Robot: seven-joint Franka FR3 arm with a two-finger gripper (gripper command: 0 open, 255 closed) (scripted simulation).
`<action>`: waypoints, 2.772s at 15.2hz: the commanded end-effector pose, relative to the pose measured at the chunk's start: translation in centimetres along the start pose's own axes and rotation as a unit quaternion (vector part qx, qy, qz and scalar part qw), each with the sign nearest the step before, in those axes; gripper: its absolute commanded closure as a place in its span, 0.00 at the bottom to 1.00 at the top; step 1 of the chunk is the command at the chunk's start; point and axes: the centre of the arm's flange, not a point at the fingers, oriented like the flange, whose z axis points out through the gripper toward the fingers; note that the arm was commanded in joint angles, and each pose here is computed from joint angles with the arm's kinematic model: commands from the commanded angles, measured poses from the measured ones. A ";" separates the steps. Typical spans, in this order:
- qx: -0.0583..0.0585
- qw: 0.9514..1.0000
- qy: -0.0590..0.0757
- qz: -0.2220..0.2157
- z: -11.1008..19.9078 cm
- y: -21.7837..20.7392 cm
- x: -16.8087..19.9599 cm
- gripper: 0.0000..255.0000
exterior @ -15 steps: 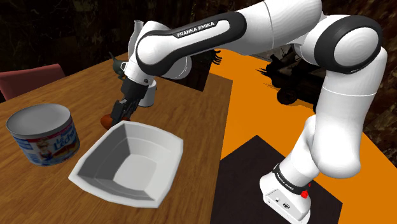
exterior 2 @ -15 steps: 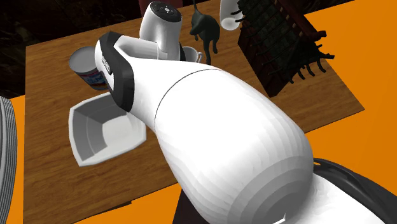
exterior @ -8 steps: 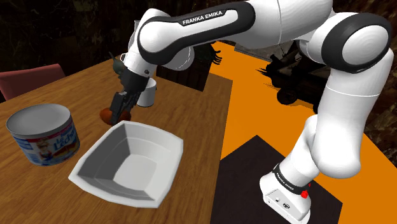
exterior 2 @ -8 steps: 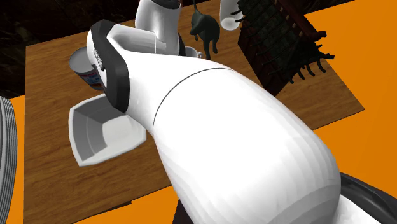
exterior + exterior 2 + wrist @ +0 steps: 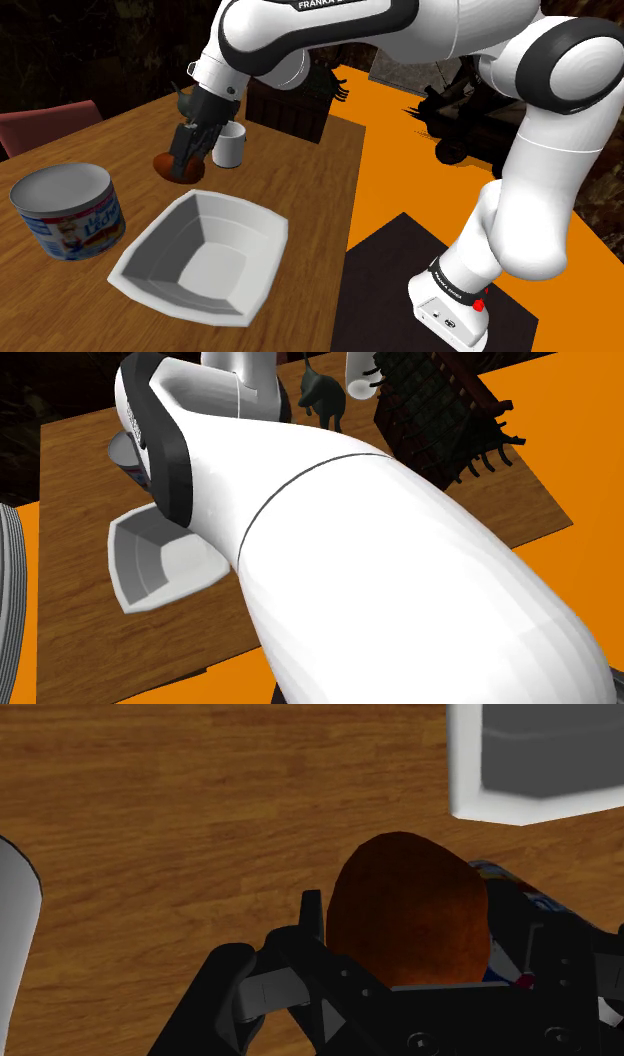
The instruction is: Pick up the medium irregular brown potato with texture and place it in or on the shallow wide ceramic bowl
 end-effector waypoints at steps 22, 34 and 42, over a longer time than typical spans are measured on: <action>0.000 1.000 0.000 0.000 -6.1 -9.7 -4.9 1.00; 0.000 1.000 0.000 0.000 -2.8 -16.1 -12.5 1.00; 0.000 1.000 0.000 0.000 1.0 -14.5 -13.3 1.00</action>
